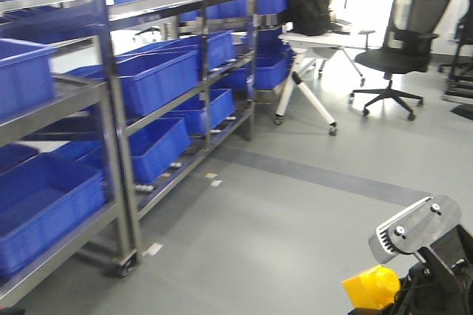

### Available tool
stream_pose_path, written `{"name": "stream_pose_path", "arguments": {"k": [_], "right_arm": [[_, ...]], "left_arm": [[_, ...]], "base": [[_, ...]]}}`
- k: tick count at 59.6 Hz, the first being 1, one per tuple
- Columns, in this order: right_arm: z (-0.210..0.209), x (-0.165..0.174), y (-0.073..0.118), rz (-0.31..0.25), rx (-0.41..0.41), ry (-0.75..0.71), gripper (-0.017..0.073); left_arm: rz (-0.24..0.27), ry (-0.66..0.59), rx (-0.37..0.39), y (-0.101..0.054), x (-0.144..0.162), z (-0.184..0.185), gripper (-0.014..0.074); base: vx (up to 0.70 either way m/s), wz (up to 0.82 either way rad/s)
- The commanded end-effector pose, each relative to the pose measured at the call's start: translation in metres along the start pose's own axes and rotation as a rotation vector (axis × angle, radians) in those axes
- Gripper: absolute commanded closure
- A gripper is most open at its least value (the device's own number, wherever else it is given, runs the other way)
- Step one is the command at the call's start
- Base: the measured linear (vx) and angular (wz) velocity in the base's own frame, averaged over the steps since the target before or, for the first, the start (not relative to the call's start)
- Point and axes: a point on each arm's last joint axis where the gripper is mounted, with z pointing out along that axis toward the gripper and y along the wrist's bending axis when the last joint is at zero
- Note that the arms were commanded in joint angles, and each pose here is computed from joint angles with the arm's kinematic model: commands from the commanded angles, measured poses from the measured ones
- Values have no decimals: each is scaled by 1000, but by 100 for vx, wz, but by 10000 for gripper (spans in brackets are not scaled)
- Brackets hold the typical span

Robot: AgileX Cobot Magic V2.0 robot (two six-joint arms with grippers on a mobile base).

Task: Pick red and yellow blocks into blue bin
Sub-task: 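Drive past the crate shelves toward the blue bin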

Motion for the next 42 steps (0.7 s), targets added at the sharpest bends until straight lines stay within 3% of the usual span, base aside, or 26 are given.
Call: {"name": "stream_pose_path", "arguments": {"k": [1, 42], "right_arm": [[-11, -14, -2, -10, 24, -110, 318], [-11, -14, -2, -10, 24, -110, 318]], "left_arm": [[-1, -99, 10, -1, -12, -8, 353], [-1, -99, 10, -1, -12, -8, 353]], "base": [[36, -30], [36, -12]]}}
